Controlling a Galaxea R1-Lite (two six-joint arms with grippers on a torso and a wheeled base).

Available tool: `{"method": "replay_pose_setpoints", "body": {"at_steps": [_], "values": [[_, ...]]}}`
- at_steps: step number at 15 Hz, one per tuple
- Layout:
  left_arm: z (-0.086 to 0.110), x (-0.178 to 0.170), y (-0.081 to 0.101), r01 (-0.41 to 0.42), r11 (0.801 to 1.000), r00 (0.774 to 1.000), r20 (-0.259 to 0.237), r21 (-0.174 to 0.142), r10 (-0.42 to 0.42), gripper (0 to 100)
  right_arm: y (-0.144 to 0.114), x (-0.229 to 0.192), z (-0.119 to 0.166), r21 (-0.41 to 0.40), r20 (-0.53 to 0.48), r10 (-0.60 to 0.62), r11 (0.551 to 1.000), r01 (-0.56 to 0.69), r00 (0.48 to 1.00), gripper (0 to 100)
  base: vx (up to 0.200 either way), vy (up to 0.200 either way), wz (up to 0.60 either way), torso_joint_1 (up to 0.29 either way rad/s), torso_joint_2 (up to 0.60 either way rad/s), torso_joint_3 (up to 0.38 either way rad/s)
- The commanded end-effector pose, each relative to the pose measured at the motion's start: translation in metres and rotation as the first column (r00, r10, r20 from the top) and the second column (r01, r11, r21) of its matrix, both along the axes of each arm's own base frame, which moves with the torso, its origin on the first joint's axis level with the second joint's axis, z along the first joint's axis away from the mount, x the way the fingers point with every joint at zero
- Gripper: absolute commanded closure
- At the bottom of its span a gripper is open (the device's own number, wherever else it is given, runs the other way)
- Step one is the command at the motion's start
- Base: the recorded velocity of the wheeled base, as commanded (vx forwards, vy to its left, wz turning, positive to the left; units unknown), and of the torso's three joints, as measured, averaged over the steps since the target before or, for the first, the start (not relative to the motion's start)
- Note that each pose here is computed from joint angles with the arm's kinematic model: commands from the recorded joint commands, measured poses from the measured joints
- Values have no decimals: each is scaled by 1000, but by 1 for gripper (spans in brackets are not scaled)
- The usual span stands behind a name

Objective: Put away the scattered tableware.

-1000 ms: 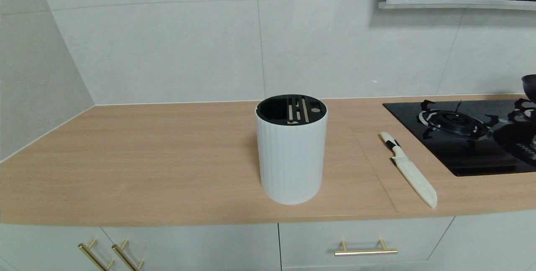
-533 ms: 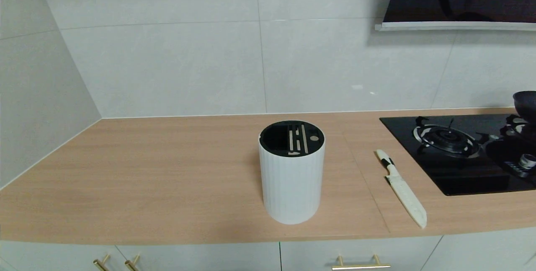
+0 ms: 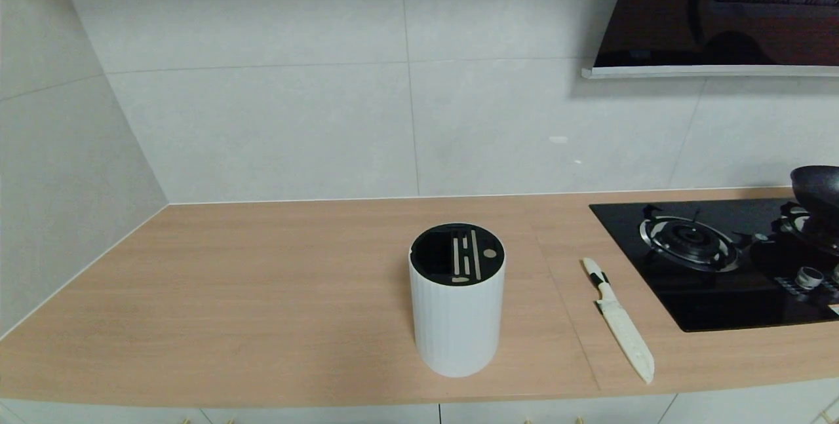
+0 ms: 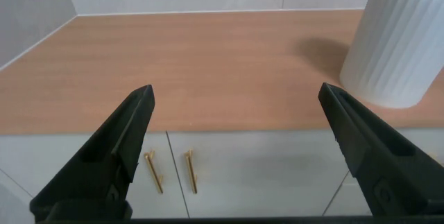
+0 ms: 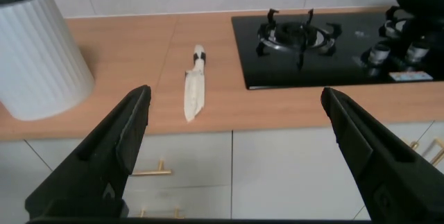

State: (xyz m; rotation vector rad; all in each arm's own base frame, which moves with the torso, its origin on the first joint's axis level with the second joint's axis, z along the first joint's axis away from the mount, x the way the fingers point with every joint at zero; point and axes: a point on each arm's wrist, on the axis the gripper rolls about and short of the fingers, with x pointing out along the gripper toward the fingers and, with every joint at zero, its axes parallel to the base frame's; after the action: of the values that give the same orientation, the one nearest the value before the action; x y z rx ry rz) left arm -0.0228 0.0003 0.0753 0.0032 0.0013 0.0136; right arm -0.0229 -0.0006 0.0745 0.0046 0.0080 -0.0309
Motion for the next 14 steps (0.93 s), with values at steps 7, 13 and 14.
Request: {"method": "replay_pose_setpoints", "body": {"at_steps": [7, 13, 14], "values": [[0, 0, 0, 0, 1000, 1000, 0, 0, 0, 0, 0, 0, 0, -2, -1, 2, 1000, -2, 1000, 0, 0, 0, 0, 91, -184, -93], [0, 0, 0, 0, 1000, 1000, -2, 0, 0, 0, 0, 0, 0, -9, -1, 6, 1000, -6, 1000, 0, 0, 0, 0, 0, 0, 0], [0, 0, 0, 0, 1000, 1000, -2, 0, 0, 0, 0, 0, 0, -15, -2, 9, 1000, -10, 1000, 0, 0, 0, 0, 0, 0, 0]]}}
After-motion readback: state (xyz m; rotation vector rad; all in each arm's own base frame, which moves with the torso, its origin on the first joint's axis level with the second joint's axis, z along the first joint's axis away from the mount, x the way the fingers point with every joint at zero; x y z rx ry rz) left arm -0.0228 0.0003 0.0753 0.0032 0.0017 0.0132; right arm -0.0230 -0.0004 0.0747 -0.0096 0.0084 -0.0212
